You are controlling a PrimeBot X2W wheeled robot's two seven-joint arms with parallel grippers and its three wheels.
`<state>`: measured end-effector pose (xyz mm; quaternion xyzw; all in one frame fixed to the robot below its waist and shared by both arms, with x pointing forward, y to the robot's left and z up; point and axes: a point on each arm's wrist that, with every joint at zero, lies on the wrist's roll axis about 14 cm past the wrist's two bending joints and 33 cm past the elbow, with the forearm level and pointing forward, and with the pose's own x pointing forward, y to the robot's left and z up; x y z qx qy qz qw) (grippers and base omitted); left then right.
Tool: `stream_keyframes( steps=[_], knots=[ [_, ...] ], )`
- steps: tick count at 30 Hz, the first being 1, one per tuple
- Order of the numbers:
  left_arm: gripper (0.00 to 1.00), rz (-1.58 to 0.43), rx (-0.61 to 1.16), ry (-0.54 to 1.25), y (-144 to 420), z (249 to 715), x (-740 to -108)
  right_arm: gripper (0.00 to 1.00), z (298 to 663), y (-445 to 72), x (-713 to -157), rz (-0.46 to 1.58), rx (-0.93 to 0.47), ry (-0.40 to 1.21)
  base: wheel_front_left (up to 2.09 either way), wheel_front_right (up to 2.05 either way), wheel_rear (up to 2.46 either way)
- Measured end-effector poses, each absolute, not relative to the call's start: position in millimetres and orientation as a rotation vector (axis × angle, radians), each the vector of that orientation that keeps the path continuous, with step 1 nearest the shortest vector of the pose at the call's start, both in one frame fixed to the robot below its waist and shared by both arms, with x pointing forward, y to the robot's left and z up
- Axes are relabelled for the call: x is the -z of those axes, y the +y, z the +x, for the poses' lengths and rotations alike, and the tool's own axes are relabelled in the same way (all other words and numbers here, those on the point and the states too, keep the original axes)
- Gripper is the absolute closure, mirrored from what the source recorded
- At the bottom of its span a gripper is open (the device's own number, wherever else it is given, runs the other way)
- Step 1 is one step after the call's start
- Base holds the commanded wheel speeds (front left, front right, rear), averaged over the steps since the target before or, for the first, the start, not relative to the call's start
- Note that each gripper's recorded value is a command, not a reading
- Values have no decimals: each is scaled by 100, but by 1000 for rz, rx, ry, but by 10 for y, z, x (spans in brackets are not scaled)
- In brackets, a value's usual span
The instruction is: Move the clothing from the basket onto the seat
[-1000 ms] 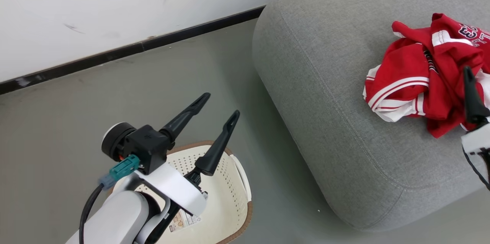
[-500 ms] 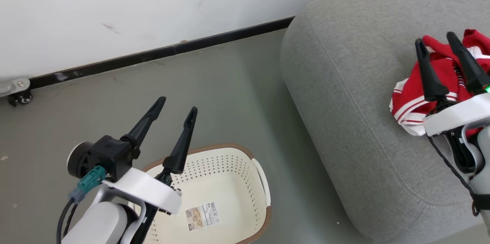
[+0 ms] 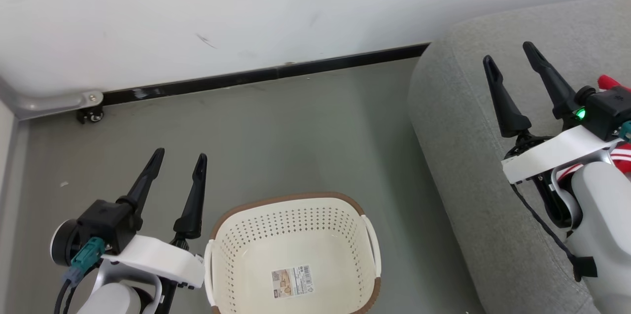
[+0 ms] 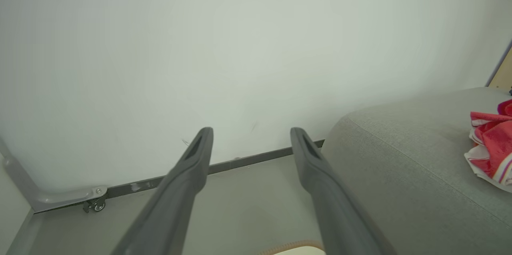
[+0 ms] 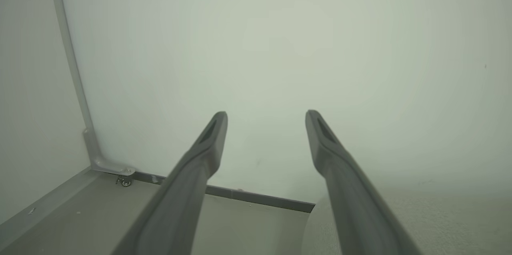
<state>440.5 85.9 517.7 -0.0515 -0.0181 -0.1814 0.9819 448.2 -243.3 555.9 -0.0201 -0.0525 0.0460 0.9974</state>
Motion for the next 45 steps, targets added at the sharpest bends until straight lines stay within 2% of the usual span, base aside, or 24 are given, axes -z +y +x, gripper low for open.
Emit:
stream_keyframes(
  steps=[8, 20, 33, 45],
  knots=[
    [0, -65, 226, -31, 1247, 4238, -5134, 0, 4531, -2073, -5487, 10, -151, -104, 0, 0, 0],
    [0, -79, 64, -33, 1622, 3947, -5145, 0, 4419, -1636, -5172, 114, -199, -18, 0, 0, 0],
    [0, -74, 17, -45, 1709, 3673, -5158, 0, 4118, -1300, -4697, 165, -218, 156, 0, 0, 0],
    [0, -70, 1, -27, 1718, 3469, -5074, 0, 3847, -1229, -4550, 137, -219, 198, 0, 0, 0]
  ],
)
